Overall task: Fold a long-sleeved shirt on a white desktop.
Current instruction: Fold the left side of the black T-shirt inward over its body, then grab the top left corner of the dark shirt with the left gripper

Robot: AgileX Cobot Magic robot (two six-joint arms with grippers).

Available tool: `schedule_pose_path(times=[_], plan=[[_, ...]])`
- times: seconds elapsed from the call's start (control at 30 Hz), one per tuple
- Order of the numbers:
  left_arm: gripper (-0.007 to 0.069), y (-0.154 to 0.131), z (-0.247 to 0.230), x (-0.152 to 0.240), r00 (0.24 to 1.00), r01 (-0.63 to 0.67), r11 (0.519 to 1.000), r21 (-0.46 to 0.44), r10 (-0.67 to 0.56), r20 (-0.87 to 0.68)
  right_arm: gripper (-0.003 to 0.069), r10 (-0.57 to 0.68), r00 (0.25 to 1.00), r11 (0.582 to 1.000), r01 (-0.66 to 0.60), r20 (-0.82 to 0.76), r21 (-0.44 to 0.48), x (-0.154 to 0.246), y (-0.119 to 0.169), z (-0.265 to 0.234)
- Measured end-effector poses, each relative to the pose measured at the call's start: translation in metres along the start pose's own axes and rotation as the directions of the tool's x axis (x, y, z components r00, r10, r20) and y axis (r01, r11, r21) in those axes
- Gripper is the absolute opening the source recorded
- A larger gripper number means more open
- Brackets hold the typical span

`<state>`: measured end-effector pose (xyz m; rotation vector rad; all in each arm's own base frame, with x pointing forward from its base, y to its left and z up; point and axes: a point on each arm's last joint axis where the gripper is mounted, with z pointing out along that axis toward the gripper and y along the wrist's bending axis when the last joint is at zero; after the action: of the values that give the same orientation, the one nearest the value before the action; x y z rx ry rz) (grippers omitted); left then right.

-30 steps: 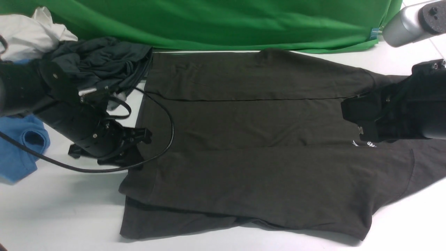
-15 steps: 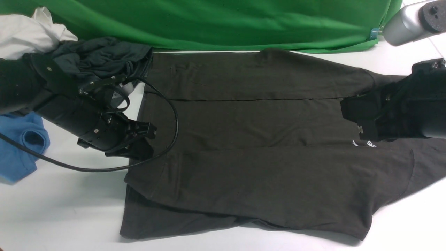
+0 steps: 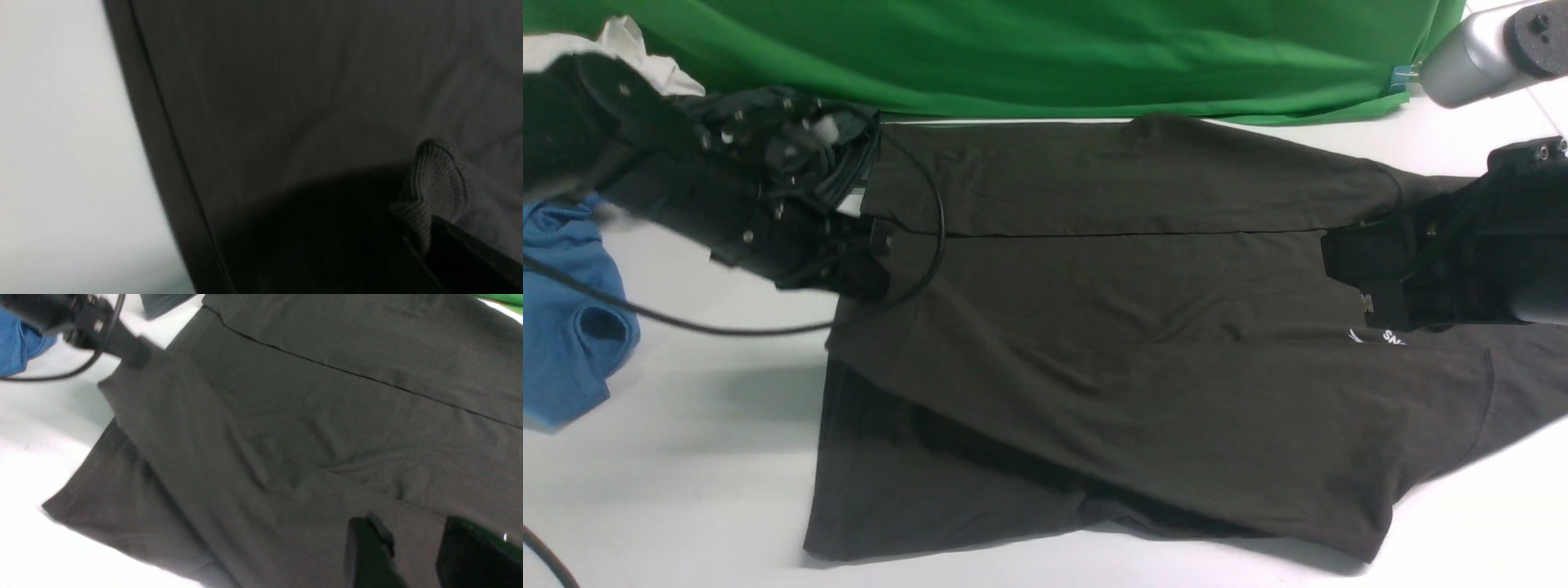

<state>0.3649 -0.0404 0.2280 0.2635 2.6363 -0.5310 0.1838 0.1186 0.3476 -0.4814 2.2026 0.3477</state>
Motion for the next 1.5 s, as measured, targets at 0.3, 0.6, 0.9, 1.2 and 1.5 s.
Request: schedule_pose_path(times=[0.3,0.6,0.9,1.2,1.5], plan=[[0.0062,0.007,-0.002,-0.018,0.982,-0.129,0.988,-0.089,0.139,0.125,0.0242,0.000,1.000,1.000,0.000,0.000,0.000,0.000,0.000,0.000],[0.0062,0.030,0.040,-0.016,0.990,-0.090,0.987,-0.133,0.103,0.100,0.0242,0.001,1.000,1.000,-0.001,0.018,-0.004,-0.002,0.000,0.000],[0.0195,0.042,0.060,-0.012,0.994,0.031,0.987,-0.155,-0.014,0.105,0.0242,0.000,1.000,1.000,0.000,0.019,-0.004,-0.002,0.000,0.000],[0.0565,0.030,0.039,-0.050,0.971,0.165,0.984,-0.067,-0.151,0.185,0.0242,0.011,1.000,1.000,-0.011,0.015,-0.012,-0.001,0.001,0.000],[0.0599,0.043,0.073,-0.084,0.937,0.341,0.940,0.000,-0.340,0.082,0.0242,0.018,1.000,1.000,-0.018,0.008,-0.008,-0.018,0.002,-0.017]])
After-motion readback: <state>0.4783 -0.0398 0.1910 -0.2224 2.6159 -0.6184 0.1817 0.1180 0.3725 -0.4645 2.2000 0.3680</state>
